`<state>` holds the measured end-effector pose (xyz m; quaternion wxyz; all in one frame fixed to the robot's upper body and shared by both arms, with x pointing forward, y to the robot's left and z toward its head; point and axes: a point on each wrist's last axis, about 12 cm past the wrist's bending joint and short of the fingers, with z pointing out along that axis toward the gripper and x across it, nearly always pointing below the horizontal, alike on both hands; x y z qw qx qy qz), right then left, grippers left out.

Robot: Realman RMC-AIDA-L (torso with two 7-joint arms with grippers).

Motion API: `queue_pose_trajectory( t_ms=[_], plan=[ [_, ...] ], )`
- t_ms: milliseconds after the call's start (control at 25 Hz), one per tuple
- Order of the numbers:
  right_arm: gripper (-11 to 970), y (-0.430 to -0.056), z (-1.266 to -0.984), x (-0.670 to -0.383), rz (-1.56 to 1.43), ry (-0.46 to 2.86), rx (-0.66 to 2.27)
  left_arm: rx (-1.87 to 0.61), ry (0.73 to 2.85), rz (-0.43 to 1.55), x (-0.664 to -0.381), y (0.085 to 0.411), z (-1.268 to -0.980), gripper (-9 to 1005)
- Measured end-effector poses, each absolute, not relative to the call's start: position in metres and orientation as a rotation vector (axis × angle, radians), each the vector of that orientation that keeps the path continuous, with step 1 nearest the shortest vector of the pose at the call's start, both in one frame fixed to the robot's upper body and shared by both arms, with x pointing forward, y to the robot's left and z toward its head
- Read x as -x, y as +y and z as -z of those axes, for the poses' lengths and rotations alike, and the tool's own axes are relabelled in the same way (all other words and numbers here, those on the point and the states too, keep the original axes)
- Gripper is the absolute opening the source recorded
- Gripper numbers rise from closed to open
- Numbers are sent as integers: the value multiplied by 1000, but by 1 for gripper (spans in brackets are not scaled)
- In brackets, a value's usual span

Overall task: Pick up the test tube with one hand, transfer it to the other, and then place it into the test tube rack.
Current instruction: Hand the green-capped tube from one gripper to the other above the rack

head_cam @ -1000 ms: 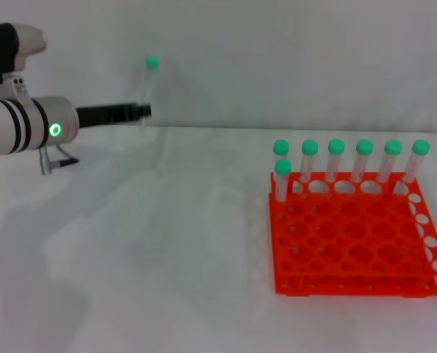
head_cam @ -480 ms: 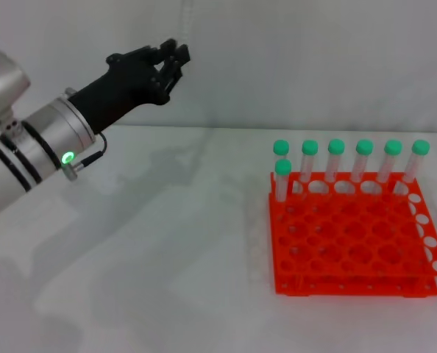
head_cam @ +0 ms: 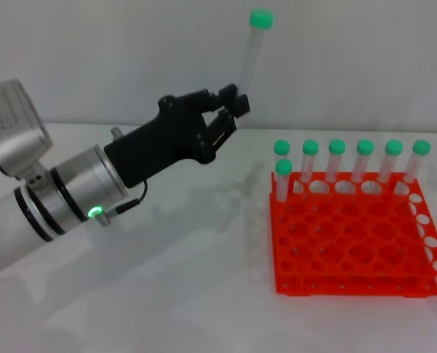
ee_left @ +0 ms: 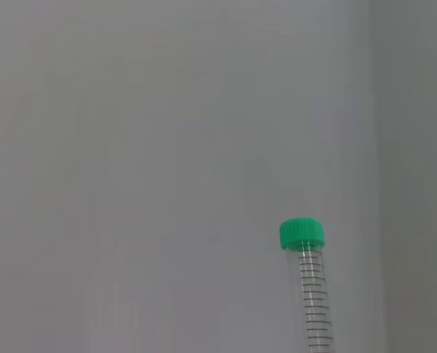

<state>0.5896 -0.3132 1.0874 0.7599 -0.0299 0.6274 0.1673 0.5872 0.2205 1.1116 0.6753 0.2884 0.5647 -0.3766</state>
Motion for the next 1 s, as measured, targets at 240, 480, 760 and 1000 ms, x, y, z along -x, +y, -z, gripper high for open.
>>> queue_pose_trajectory(
  t_ms=[240, 480, 760, 1000],
  plan=[
    [852, -318, -1109, -592, -652, 1406, 223, -642, 1287, 854, -581, 222, -1104, 190],
    [852, -317, -1128, -581, -893, 1372, 359, -644, 1276, 850, -575, 217, -1099, 190],
    [851, -302, -1140, -575, -1116, 1394, 537, -642, 1251, 828, -569, 196, -1090, 191],
    [851, -289, -1143, -578, -1144, 1371, 572, -667, 1244, 847, -566, 181, -1088, 191]
  ],
)
